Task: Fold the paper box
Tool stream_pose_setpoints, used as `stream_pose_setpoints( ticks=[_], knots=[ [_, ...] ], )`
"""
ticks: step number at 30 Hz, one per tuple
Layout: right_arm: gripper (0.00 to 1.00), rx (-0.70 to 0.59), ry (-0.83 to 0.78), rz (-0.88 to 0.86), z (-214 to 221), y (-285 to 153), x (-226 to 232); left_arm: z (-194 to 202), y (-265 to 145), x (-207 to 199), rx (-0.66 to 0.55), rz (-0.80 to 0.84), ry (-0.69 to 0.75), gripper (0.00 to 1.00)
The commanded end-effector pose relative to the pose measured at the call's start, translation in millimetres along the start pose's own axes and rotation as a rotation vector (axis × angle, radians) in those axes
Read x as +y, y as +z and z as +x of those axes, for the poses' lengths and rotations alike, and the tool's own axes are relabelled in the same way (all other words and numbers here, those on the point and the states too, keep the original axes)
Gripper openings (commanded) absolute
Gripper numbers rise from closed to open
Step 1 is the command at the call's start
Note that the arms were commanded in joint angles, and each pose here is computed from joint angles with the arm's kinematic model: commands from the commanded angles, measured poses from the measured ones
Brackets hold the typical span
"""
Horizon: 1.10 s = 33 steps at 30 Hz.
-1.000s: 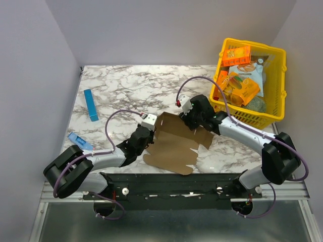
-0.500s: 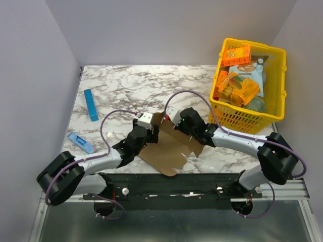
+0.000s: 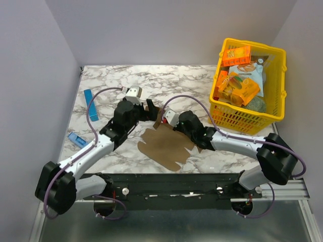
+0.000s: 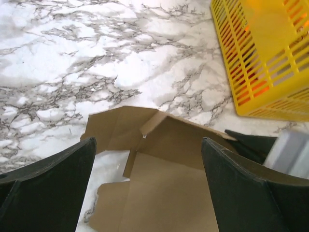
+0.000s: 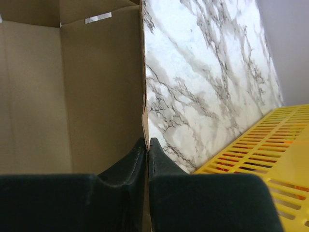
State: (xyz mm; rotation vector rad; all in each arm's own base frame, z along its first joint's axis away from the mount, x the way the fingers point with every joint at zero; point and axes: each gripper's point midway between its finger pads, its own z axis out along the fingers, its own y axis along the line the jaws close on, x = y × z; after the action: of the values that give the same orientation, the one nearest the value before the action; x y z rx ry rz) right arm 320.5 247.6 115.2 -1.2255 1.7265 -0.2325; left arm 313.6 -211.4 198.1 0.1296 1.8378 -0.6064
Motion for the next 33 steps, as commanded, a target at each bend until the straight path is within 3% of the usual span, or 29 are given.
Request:
stream_pose_setpoints(
  ticks=[1, 12, 19, 27, 33],
  knots=[
    [0.13, -0.034, -0.062, 0.098, -14, -5, -18, 4, 24, -13, 0.2, 0.107, -0.052, 0.99],
    [0.15, -0.046, -0.14, 0.144, -26, 4, -27, 22, 77, -19, 0.308, 0.171, -0.09, 0.99],
    [0.15, -0.047, -0.147, 0.125, -25, 8, -22, 25, 87, -7, 0.278, 0.138, -0.029, 0.99],
    [0.15, -0.052, -0.143, 0.104, -25, 8, -19, 2, 88, -17, 0.204, 0.207, 0.046, 0.99],
    [0.15, -0.06, -0.139, 0.088, -25, 6, -15, 19, 107, 1, 0.334, 0.185, 0.057, 0.99]
  ],
)
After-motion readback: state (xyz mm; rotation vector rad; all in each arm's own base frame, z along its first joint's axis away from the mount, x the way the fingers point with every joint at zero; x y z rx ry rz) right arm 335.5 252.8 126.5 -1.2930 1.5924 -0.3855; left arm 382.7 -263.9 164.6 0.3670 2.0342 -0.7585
